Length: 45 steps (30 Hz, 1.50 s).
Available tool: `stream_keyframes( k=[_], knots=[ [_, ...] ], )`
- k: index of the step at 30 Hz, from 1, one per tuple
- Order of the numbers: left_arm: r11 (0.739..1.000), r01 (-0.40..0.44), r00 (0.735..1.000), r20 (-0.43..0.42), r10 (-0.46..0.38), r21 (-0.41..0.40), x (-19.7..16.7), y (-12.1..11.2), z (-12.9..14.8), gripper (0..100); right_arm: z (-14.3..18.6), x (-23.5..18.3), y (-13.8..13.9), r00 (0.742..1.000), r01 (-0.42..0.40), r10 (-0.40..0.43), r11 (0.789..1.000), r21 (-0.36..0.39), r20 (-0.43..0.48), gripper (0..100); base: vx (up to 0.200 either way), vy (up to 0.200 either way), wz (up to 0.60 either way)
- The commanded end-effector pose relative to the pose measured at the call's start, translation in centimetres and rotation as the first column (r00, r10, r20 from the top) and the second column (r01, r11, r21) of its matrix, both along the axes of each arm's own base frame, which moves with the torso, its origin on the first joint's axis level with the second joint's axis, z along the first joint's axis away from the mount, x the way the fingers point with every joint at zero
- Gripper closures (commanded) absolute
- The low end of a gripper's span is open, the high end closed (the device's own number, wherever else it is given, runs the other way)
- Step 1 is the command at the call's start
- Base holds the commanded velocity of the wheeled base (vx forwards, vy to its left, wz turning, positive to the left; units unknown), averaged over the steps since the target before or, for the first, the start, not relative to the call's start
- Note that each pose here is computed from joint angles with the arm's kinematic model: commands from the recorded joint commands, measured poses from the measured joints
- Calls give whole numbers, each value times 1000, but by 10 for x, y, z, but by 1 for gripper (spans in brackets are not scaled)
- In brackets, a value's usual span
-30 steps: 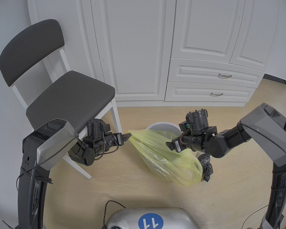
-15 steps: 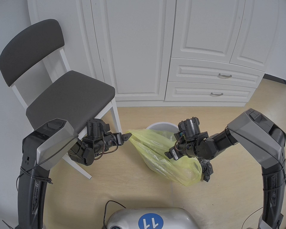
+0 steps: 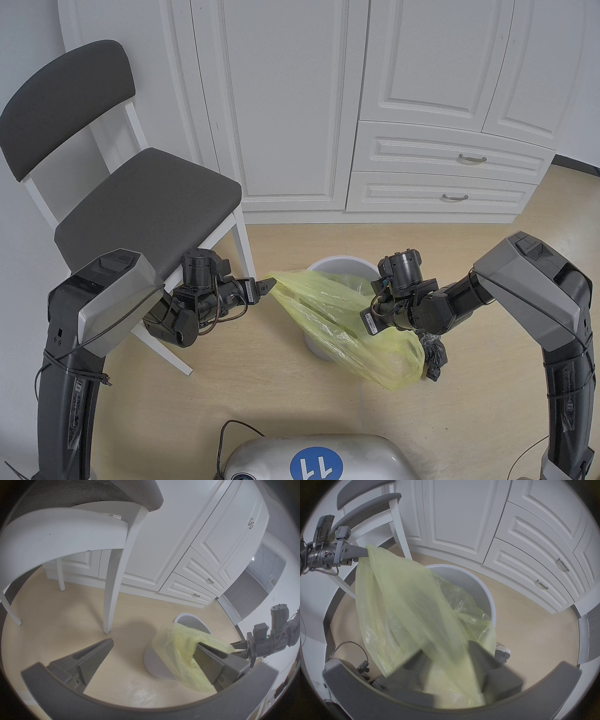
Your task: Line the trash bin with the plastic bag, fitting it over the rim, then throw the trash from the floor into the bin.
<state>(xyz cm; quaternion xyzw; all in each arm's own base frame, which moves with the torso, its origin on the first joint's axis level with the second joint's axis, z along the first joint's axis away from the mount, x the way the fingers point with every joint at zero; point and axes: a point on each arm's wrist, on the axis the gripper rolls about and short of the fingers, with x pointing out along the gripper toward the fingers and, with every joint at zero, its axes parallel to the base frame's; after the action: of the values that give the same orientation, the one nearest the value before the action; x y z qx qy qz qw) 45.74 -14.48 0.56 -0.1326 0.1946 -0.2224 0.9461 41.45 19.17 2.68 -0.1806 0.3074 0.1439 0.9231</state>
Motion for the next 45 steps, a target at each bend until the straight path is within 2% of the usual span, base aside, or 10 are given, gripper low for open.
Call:
stream_keyframes(
  k=[1,3,6,11,15,17,23,35,36,45],
  knots=[
    [1000,-1,1000,0,1,1,0,0,-1,0,10,10,3,999,22,-24,999,49,46,100,0,0,0],
    [1000,-1,1000,0,1,1,0,0,-1,0,15,13,6,997,35,-40,996,81,61,100,0,0,0],
    [1000,-1,1000,3,1,0,0,0,0,0,38,33,20,977,103,-143,967,232,161,100,0,0,0],
    [1000,6,1000,26,-6,-5,-1,-3,0,0,38,81,41,879,227,-360,892,391,313,100,0,0,0],
    [1000,8,999,54,-7,-14,-1,-3,2,0,11,85,46,867,222,-364,893,392,340,100,0,0,0],
    [1000,6,998,59,-5,-17,-1,-2,2,0,-7,86,55,839,177,-366,883,434,402,100,0,0,0],
    [1000,6,998,62,-5,-18,-1,-2,3,0,14,88,50,778,161,-408,864,477,477,100,0,0,0],
    [1000,15,996,89,-12,-24,-4,-5,5,0,34,96,30,727,165,-427,869,467,537,100,0,0,0],
    [1000,15,996,88,-12,-24,-4,-5,5,0,34,97,27,723,171,-433,867,467,538,0,0,0,0],
    [999,23,994,105,-20,-29,-8,-8,7,0,54,104,1,691,222,-468,863,455,551,0,0,0,0]
  ],
)
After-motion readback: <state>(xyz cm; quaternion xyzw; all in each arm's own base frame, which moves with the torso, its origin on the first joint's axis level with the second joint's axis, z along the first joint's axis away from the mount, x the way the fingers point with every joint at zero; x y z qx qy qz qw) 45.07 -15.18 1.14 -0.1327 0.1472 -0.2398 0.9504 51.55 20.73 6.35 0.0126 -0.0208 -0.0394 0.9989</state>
